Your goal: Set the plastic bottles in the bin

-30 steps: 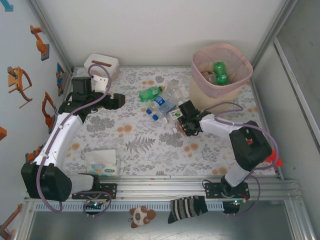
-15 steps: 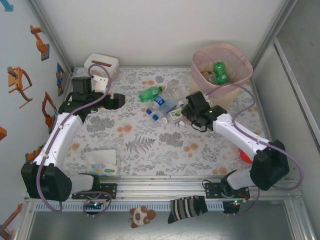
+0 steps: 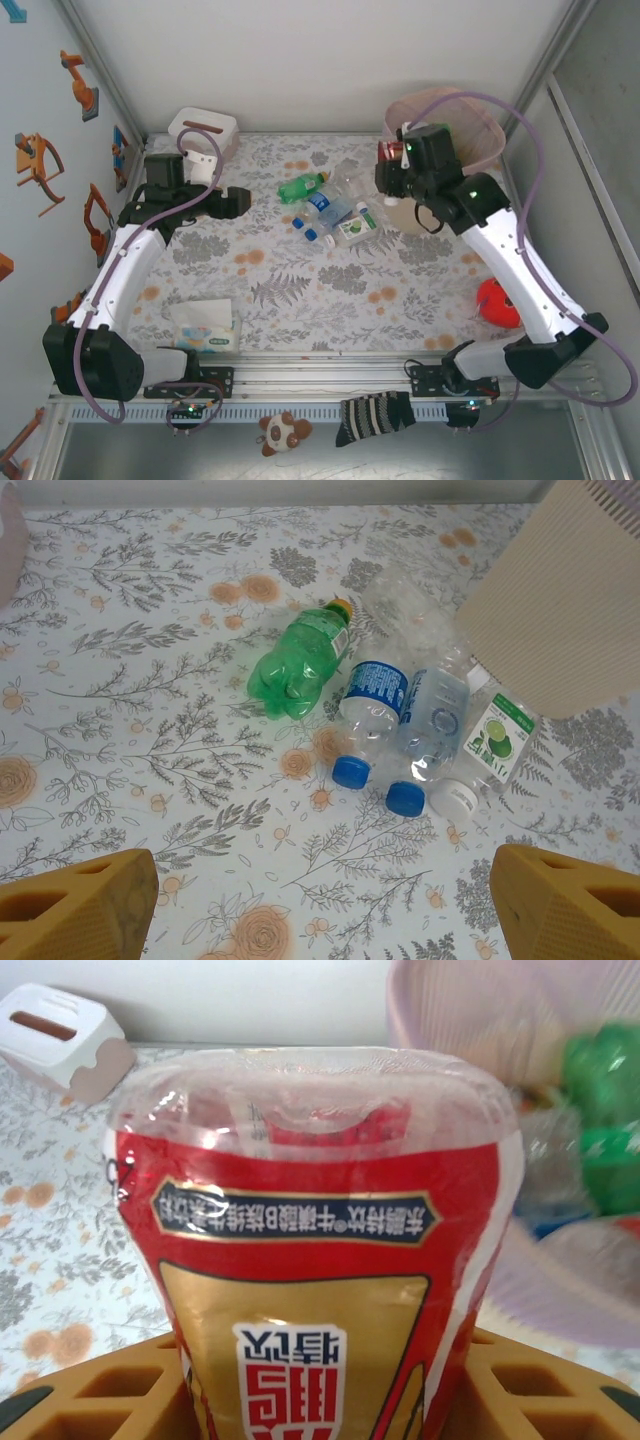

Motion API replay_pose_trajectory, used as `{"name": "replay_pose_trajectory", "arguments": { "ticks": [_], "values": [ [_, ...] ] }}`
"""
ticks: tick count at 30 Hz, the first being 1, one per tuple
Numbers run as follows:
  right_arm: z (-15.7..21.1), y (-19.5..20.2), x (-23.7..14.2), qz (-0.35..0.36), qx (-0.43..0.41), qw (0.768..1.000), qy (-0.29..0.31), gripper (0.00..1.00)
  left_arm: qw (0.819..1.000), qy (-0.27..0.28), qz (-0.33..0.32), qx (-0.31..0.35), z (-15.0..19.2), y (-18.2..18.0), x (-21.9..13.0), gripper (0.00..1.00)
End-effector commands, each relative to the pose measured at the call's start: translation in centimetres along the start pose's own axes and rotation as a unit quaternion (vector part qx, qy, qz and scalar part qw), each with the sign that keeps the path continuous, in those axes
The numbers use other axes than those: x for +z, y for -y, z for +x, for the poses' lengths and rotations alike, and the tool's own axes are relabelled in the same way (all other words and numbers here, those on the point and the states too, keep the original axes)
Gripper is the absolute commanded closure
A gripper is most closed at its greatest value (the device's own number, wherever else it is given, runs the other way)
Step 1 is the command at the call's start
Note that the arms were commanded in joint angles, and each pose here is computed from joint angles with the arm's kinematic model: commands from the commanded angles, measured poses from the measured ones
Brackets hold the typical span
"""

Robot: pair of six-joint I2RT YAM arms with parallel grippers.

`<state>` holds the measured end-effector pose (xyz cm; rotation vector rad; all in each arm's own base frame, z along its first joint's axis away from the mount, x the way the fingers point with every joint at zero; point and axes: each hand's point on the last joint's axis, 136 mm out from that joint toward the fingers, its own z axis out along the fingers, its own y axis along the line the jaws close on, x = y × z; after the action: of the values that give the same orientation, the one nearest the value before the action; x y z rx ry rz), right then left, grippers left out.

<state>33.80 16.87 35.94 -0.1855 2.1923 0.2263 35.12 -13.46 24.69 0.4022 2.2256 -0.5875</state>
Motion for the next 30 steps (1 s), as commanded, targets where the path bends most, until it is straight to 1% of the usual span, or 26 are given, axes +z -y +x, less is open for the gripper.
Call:
{"name": "replay_pose_trajectory", "arguments": {
  "ticks": [1,5,8,12,17,21,30],
  "values": [
    [-1.5,1.8,-0.6,0.040,-0.071,0.997,-0.004,0.60,1.000,0.002,0.008,-0.005,-0.2,0.1,0.0,0.14],
    [-4.4,3.3,-0.3,0.051,-0.074,0.996,0.012,0.60,1.000,0.004,0.005,-0.002,-0.3,0.1,-0.2,0.14],
    [-6.1,5.0,0.7,0.062,-0.072,0.995,0.014,0.60,1.000,0.004,0.002,-0.001,-0.2,0.0,-0.2,0.14],
    [-6.9,7.0,2.8,0.058,-0.065,0.996,-0.015,0.61,1.000,0.006,-0.001,0.001,-0.3,0.0,-0.4,0.14],
    [-5.7,8.3,5.2,0.055,-0.079,0.992,-0.083,0.61,1.000,0.006,-0.001,0.002,-0.3,0.0,-0.4,0.14],
    [-3.7,10.0,6.7,0.055,-0.057,0.987,-0.137,0.61,1.000,0.006,-0.001,0.000,-0.3,-0.1,-0.4,0.14],
    [0.2,12.0,9.9,0.038,-0.022,0.977,-0.209,0.60,1.000,0.005,0.003,-0.003,-0.3,-0.1,-0.3,0.14]
  ]
}}
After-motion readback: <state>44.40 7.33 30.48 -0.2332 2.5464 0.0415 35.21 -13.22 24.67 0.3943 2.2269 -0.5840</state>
